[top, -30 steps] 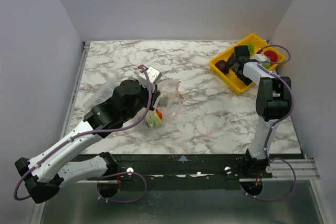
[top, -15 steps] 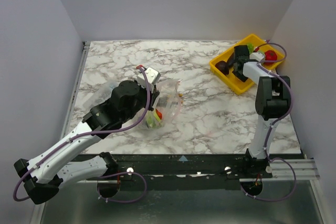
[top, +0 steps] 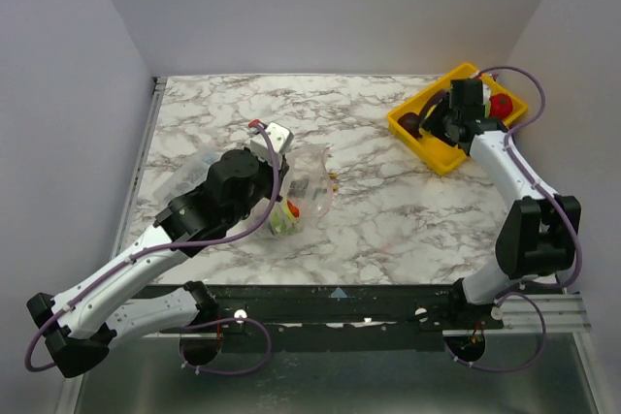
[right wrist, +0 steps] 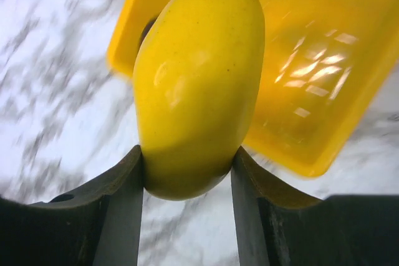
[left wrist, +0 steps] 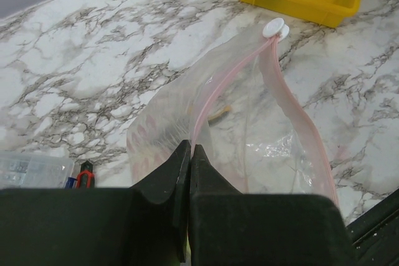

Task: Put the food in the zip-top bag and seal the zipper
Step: Pick up the fake fruit from the bin, then place the fake fruit in the zipper food storage bag.

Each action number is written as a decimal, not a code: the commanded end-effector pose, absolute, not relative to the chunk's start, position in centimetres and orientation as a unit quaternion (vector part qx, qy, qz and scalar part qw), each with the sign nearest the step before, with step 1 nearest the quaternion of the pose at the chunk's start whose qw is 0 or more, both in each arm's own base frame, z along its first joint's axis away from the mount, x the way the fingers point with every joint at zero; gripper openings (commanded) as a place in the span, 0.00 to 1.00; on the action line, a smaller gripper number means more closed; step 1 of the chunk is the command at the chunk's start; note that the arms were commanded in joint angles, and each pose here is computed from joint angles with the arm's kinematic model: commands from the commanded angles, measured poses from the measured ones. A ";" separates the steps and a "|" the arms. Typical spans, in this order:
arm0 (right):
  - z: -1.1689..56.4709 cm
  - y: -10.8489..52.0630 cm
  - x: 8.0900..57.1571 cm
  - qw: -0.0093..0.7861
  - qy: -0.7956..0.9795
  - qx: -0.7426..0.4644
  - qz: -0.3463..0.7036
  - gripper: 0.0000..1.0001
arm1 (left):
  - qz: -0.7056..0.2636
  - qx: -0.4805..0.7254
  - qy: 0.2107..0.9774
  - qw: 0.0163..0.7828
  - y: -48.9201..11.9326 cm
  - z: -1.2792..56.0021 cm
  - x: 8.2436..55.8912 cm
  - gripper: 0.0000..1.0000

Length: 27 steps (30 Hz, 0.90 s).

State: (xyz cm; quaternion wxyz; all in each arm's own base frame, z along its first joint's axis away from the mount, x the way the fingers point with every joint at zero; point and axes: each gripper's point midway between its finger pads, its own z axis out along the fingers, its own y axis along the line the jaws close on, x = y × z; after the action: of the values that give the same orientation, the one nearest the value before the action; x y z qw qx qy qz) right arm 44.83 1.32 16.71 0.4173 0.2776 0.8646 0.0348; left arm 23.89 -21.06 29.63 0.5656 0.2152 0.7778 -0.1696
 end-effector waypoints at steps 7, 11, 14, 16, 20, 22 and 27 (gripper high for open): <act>20.5 20.4 27.5 0.276 0.918 -0.019 0.284 0.01 | -0.133 0.213 0.783 0.569 -20.8 29.0 25.1 0.00; 25.4 23.0 22.9 0.318 0.900 -0.063 0.292 0.01 | -0.130 0.213 0.783 0.570 -20.7 28.8 25.2 0.00; 27.4 25.2 20.1 0.300 0.877 -0.087 0.364 0.01 | -0.126 0.211 0.784 0.570 -20.6 28.8 25.3 0.00; 28.0 27.3 18.2 0.278 0.863 -0.119 0.405 0.00 | -0.127 0.212 0.784 0.570 -20.7 28.7 25.3 0.00; 28.6 31.1 14.4 0.248 0.845 -0.185 0.436 0.01 | -0.127 0.213 0.786 0.567 -20.8 28.4 25.3 0.00; 28.7 32.3 13.7 0.242 0.843 -0.196 0.440 0.01 | -0.129 0.212 0.785 0.568 -20.8 28.6 25.2 0.00; 28.8 33.8 15.7 0.245 0.862 -0.137 0.422 0.01 | -0.141 0.211 0.778 0.575 -20.7 29.2 24.9 0.00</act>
State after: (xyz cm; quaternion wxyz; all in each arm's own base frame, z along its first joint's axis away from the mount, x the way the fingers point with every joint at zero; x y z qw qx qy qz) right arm 14.02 32.74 26.22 0.2204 -0.1903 0.8640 0.4108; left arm 24.86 -21.04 28.37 0.5592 0.2179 0.7876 -0.1397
